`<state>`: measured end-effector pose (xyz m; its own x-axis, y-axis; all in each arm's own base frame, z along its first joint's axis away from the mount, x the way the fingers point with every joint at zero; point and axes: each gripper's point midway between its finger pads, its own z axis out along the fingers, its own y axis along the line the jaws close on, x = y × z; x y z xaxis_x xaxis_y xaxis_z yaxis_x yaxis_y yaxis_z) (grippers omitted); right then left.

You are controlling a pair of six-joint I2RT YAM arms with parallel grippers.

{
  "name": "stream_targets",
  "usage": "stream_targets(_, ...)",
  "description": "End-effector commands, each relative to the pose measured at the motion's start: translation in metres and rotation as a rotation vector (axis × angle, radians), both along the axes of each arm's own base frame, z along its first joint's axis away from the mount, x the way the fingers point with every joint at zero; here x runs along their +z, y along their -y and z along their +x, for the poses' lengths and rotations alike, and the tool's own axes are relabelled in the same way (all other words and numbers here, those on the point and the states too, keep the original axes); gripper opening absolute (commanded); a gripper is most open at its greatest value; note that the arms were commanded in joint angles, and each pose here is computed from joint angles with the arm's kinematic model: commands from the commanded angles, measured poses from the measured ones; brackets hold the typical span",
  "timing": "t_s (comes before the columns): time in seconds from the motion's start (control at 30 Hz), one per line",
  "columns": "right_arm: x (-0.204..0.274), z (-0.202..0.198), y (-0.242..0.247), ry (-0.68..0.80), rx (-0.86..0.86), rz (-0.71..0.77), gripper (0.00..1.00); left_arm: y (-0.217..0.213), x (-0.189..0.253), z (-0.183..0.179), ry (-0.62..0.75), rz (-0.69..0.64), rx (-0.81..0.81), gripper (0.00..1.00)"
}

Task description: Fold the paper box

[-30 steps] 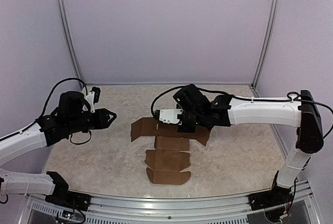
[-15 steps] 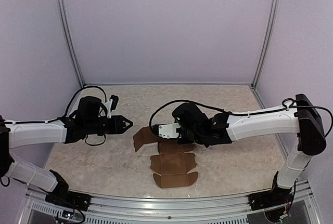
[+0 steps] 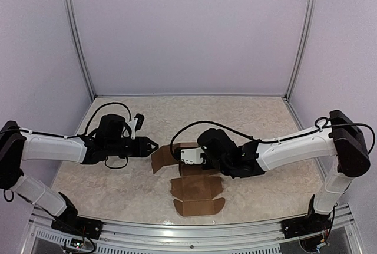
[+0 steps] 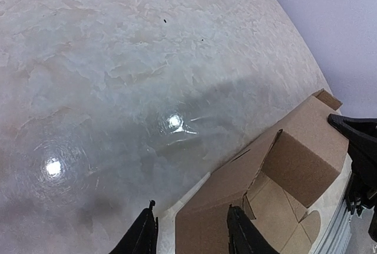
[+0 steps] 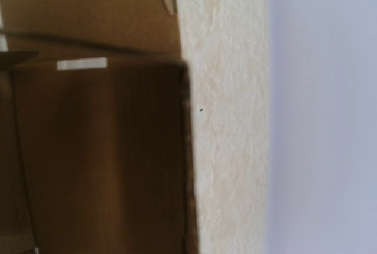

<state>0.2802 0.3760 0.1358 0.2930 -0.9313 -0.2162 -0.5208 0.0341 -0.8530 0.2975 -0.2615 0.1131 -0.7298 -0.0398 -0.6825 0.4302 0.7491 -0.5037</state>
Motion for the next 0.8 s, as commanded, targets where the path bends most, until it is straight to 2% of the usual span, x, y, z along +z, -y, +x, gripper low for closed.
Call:
stream_targets(0.0,0.018,-0.002,-0.002,0.034,-0.009,0.071,0.00,0.009,-0.016,-0.009,-0.025,0.015,-0.036,0.38)
stream_targets(0.3,0.016,-0.001,-0.005,0.027,-0.014,0.082,0.00,0.019,-0.029,-0.024,-0.053,0.022,-0.070,0.32)
stream_targets(0.77,0.005,-0.007,-0.007,0.014,-0.015,0.077,0.00,0.055,-0.018,-0.033,-0.016,0.015,-0.158,0.33)
